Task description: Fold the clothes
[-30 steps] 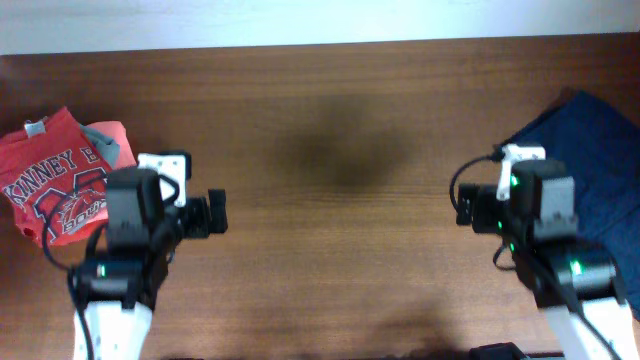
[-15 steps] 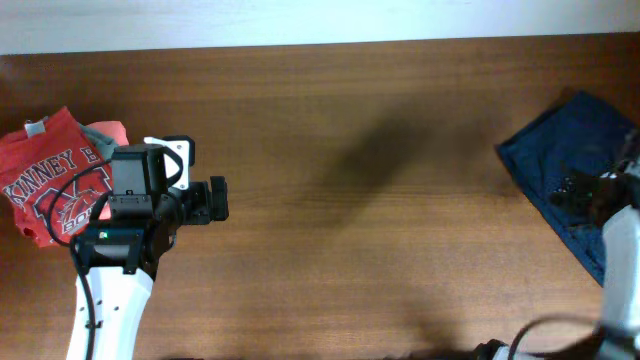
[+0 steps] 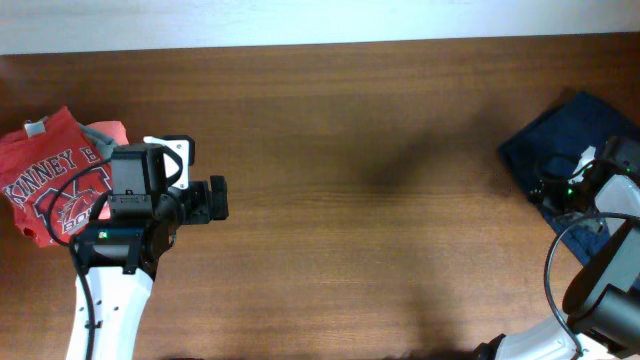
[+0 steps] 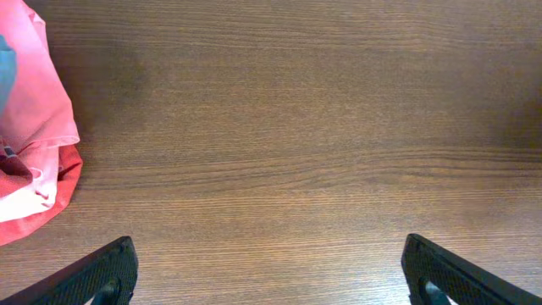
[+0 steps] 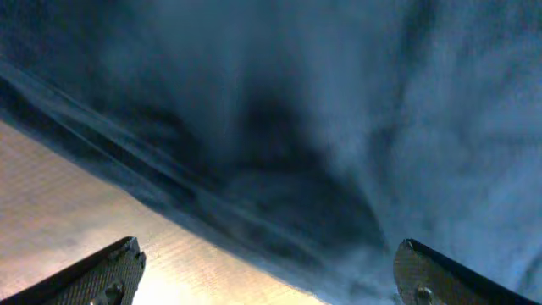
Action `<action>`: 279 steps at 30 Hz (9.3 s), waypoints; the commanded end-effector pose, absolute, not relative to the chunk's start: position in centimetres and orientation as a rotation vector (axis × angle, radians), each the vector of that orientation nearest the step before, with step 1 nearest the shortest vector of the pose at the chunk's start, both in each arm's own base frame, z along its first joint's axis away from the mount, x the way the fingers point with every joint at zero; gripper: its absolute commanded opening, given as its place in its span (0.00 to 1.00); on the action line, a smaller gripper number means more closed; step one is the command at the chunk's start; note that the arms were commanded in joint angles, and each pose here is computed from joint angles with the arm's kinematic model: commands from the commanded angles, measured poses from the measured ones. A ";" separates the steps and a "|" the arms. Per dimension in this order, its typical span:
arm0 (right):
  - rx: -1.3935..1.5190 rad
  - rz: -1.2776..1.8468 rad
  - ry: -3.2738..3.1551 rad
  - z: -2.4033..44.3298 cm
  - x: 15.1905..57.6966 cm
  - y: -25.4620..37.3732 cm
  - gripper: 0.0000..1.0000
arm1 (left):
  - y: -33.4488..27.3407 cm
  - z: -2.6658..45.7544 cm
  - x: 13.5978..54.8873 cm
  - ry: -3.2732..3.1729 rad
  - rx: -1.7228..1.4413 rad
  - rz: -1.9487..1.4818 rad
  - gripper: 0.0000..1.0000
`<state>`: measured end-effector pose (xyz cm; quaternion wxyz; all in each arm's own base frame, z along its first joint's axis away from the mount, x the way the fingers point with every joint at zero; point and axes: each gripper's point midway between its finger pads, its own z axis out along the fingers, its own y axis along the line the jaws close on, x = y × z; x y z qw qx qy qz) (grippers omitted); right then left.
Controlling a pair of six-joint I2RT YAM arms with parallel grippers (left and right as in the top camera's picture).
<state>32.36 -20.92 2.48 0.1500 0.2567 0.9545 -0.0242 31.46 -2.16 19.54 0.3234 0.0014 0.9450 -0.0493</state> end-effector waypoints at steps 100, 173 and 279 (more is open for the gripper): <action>-0.260 0.031 2.810 16.5 34.0 5.9 0.69 | -22.7 -1.7 37.3 2.662 0.435 -0.907 0.90; 0.231 0.908 2.927 0.0 30.6 0.5 0.04 | -8.5 -0.5 38.6 2.856 -0.084 -0.681 0.12; -0.603 0.169 2.905 13.0 37.6 18.1 0.48 | -10.5 7.2 37.9 2.828 0.058 -0.517 0.99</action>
